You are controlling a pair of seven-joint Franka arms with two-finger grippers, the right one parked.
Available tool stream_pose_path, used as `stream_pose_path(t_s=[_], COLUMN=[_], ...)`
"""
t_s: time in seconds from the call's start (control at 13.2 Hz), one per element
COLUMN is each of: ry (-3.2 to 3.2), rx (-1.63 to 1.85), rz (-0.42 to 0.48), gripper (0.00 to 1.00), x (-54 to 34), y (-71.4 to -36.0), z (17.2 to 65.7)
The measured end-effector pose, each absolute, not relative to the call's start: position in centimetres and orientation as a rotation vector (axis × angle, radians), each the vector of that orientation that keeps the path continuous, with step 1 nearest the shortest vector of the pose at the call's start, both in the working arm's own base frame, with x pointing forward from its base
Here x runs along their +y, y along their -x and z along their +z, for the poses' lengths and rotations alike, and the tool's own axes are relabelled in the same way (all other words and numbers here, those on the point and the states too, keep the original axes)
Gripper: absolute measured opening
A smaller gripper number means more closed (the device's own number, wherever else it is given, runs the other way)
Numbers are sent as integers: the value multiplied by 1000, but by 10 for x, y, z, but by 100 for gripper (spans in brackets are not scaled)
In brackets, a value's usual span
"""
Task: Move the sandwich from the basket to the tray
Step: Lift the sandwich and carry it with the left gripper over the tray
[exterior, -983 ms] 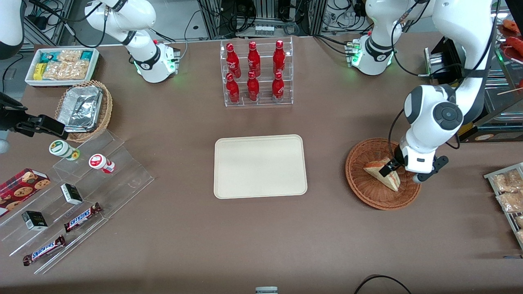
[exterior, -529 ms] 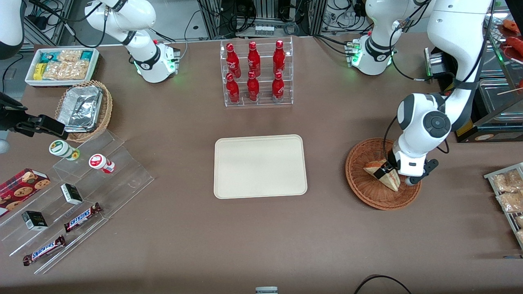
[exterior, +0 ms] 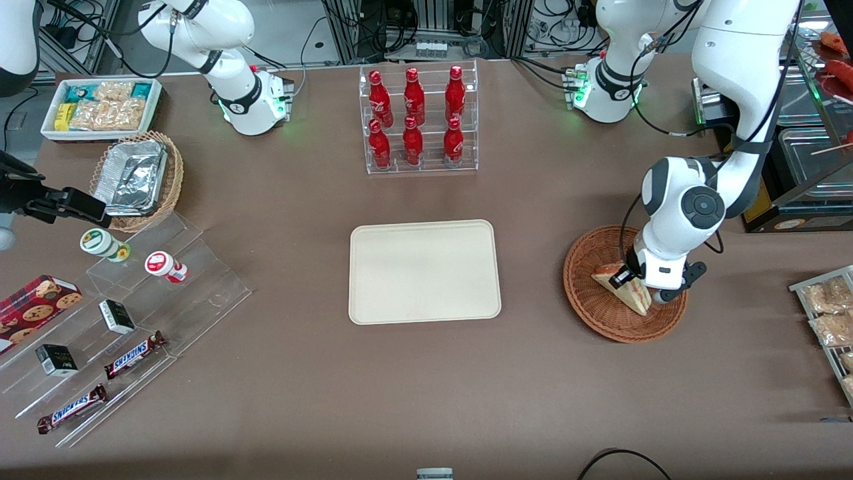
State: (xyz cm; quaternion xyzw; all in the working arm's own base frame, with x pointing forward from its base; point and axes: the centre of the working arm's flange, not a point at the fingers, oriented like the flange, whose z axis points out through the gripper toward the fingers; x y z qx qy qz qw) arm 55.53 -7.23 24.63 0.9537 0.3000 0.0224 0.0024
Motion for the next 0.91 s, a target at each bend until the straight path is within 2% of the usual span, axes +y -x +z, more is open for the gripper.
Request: stream_pose_path(t_s=[0.3, 0.45, 0.53, 0.68, 0.91], ry=[-3116, -3139, -3146, -3151, -3152], rx=[901, 843, 787, 653, 431], rz=[16, 31, 55, 104, 98], gripper=[32, 21, 19, 19, 19], x=[-72, -99, -122, -172, -260], y=[-566, -573, -575, -576, -566], z=[322, 367, 385, 403, 398])
